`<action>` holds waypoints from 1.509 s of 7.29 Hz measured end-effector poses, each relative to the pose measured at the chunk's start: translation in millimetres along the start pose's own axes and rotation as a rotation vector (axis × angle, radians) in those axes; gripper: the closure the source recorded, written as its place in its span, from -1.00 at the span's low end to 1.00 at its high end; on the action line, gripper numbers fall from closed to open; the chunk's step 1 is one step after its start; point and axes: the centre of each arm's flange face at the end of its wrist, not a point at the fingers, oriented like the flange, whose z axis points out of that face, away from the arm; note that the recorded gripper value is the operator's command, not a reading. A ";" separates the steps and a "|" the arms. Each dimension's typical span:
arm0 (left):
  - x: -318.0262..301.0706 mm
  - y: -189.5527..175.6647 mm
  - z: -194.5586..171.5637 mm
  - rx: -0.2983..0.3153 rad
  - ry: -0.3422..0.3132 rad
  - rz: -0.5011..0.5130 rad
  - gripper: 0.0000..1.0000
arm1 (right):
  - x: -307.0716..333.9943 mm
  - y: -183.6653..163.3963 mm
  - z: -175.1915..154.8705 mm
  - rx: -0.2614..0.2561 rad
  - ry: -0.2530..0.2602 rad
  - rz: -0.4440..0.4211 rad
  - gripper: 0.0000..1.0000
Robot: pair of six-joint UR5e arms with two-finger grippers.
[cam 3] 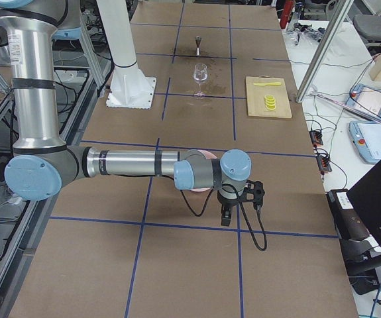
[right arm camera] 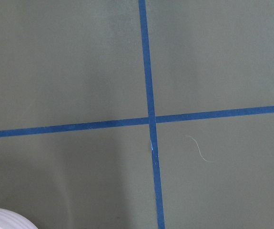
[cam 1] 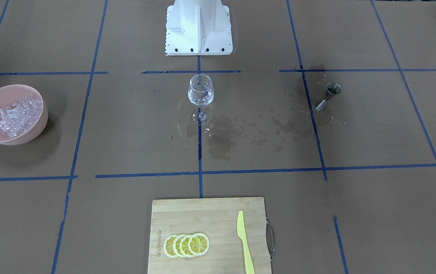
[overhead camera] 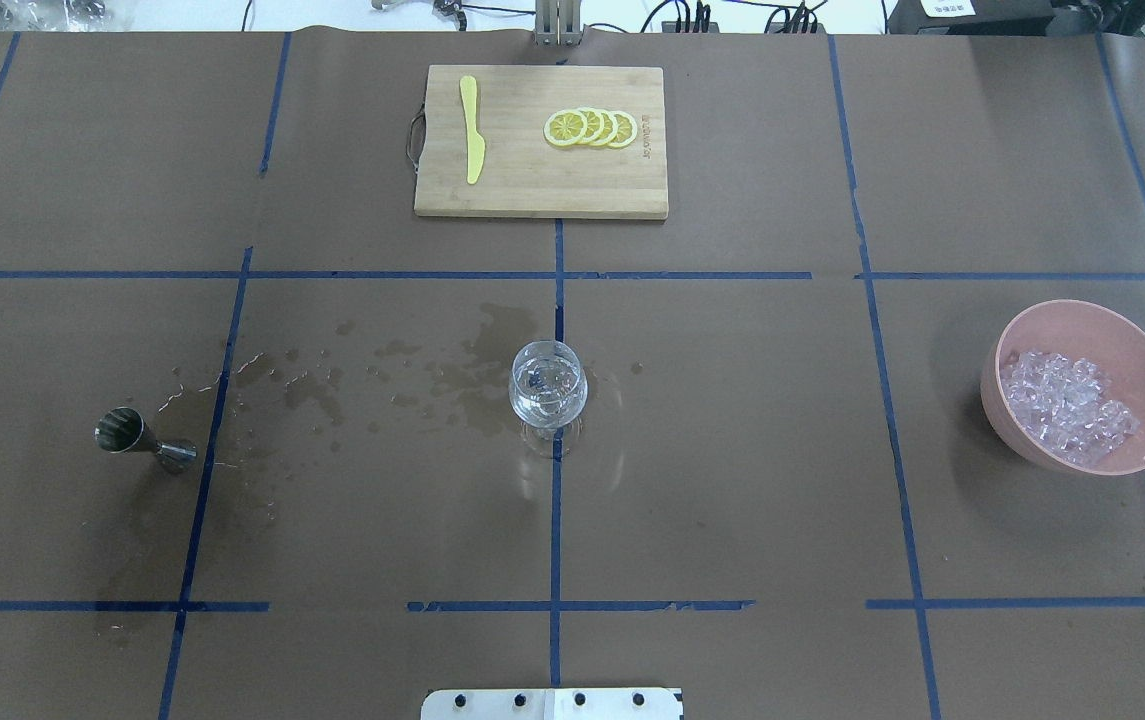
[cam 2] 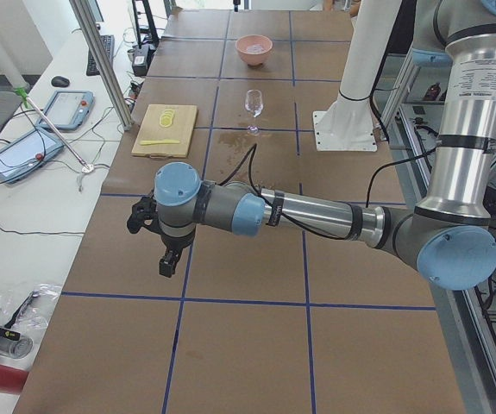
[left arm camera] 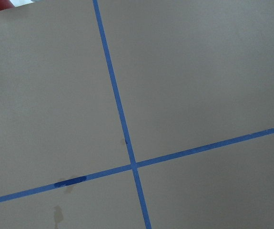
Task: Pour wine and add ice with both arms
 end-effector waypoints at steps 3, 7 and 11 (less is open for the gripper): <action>7.1 0.8 -5.5 0.017 -0.003 0.022 -1.00 | -13.0 -6.9 -10.0 0.028 0.041 -0.029 -1.00; 59.8 -11.9 24.7 0.084 0.042 0.154 -1.00 | -21.3 1.5 -6.1 0.024 0.042 -0.051 -1.00; 211.2 35.2 96.5 0.348 0.239 0.127 -1.00 | -39.8 10.1 -4.2 0.019 0.032 -0.088 -1.00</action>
